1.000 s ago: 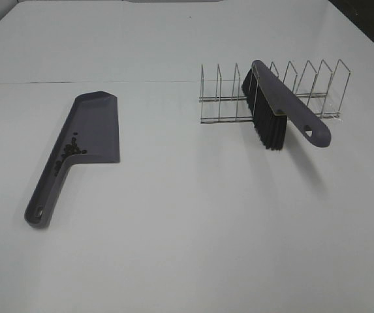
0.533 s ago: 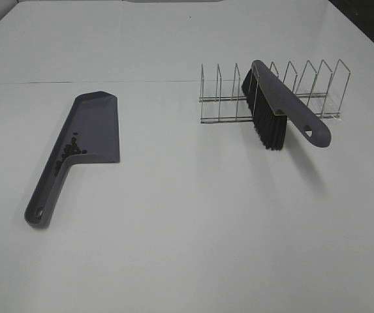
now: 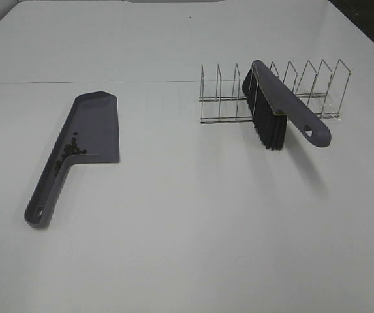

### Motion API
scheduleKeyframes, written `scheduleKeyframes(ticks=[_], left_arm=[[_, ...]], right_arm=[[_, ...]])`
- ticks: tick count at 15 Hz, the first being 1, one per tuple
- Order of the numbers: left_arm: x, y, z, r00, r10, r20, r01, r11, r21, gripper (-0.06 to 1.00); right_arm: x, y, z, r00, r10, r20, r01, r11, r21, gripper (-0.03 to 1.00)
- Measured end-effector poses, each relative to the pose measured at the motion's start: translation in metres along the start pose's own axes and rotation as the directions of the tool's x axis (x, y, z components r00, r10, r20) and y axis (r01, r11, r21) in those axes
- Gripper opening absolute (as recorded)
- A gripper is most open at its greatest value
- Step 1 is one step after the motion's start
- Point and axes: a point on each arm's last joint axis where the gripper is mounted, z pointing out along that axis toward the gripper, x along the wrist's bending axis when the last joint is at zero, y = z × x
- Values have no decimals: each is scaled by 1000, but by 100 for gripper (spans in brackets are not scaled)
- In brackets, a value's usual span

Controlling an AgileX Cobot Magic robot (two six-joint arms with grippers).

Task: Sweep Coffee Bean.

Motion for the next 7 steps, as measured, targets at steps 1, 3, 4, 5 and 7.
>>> scheduleKeyframes(ticks=[1, 3, 4, 5, 7], left_arm=[[0, 0, 0, 1000, 0, 0, 0, 1000, 0, 81], [0, 0, 0, 1000, 0, 0, 0, 1000, 0, 81], [0, 0, 0, 1000, 0, 0, 0, 1000, 0, 81], [0, 0, 0, 1000, 0, 0, 0, 1000, 0, 81], [0, 0, 0, 1000, 0, 0, 0, 1000, 0, 81]], right_arm=[[0, 0, 0, 1000, 0, 0, 0, 1000, 0, 77], [0, 0, 0, 1000, 0, 0, 0, 1000, 0, 77], [0, 0, 0, 1000, 0, 0, 0, 1000, 0, 77], [0, 0, 0, 1000, 0, 0, 0, 1000, 0, 77], [0, 0, 0, 1000, 0, 0, 0, 1000, 0, 77]])
